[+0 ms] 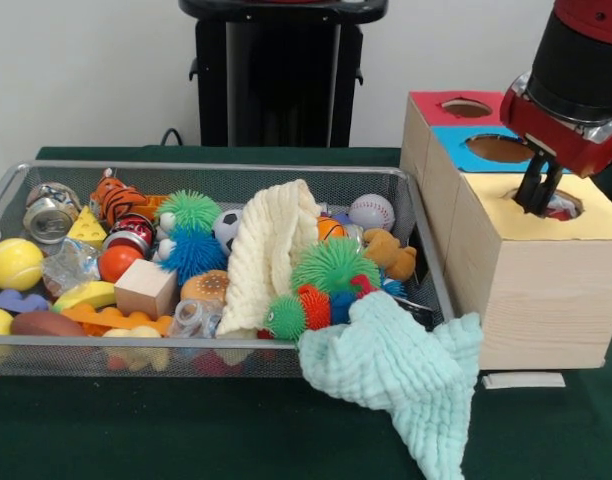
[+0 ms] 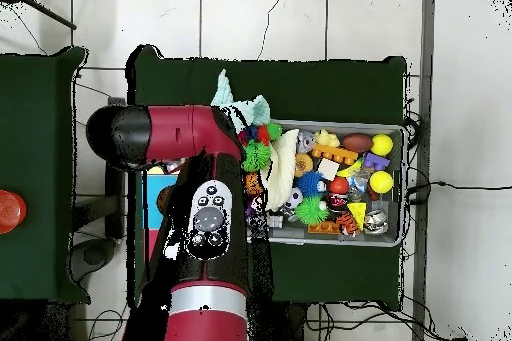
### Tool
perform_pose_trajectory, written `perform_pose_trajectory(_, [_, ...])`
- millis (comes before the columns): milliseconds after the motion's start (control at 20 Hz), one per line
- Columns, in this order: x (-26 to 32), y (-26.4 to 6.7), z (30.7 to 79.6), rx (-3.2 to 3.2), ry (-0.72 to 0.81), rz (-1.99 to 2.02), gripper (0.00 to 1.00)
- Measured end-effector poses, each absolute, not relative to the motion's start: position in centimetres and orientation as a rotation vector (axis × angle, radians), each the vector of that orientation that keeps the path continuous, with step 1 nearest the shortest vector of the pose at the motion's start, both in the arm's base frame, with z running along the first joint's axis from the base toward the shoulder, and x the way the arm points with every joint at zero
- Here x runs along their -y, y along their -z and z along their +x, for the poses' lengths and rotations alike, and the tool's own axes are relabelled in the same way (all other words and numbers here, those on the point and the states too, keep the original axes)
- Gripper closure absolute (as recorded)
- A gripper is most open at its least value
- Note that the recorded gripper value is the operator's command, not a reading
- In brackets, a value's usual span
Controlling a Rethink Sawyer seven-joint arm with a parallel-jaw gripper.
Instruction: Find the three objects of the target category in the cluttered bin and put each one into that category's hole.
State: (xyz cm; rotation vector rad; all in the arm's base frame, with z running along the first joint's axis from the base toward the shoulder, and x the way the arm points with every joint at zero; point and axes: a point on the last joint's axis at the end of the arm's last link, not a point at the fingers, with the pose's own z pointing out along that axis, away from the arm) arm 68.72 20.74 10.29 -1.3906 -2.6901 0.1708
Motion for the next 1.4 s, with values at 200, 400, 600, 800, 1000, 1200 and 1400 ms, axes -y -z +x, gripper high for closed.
perform_pose_trajectory(200, [-20.8,-9.2,69.0,2.711,-0.158,-1.397,1.00])
perform_pose_trajectory(400, [-20.8,-7.1,69.7,2.742,-0.145,-1.402,1.00])
perform_pose_trajectory(600, [-20.7,-3.4,70.1,2.763,-0.155,-1.390,1.00])
perform_pose_trajectory(800, [-20.7,-1.8,70.6,2.781,-0.150,-1.391,1.00])
perform_pose_trajectory(1000, [-20.5,-1.8,70.8,2.784,-0.146,-1.395,1.00])
perform_pose_trajectory(1200, [-20.5,-1.8,70.8,2.784,-0.146,-1.394,1.00])
perform_pose_trajectory(1400, [-20.5,-1.8,70.8,2.785,-0.146,-1.394,1.00])
